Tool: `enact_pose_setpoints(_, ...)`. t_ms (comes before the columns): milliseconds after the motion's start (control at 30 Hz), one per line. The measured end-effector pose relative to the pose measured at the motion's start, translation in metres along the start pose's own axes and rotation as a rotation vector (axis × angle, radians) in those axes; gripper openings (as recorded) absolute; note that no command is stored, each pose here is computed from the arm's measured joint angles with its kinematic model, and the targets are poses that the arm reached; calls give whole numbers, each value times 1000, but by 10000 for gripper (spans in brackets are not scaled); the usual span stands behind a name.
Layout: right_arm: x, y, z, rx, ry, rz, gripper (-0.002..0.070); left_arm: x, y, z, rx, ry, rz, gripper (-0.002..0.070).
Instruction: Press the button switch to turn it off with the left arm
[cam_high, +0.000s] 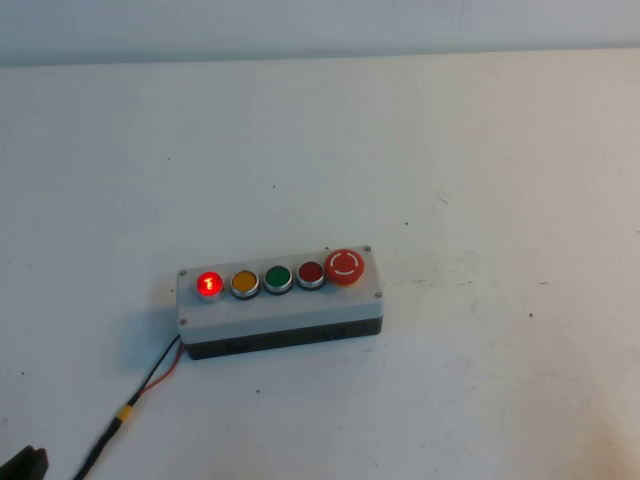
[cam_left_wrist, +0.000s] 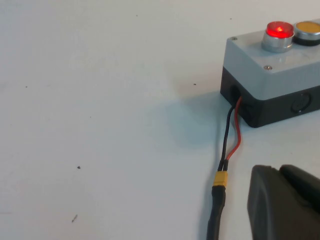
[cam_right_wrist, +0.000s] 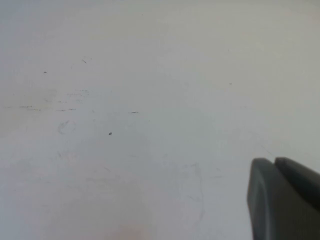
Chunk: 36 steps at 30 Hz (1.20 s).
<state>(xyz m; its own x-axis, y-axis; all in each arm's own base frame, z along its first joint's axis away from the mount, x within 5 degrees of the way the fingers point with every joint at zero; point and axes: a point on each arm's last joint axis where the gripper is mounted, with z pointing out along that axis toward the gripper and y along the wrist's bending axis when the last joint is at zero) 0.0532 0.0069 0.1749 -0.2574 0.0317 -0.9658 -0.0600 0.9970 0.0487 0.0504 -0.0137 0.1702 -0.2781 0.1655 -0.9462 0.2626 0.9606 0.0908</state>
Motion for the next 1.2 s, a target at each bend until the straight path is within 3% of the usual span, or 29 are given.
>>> enact_pose_setpoints(967, 0, 0, 0, 0, 0, 0, -16, -1, 0, 0, 3, -7, -8, -2)
enact_pose_setpoints(1067, 0, 0, 0, 0, 0, 0, -16, -2, -1, 0, 15, -25, -48, -2)
enact_pose_setpoints(1200, 0, 0, 0, 0, 0, 0, -16, -9, -5, -1, 66, -97, -241, -2)
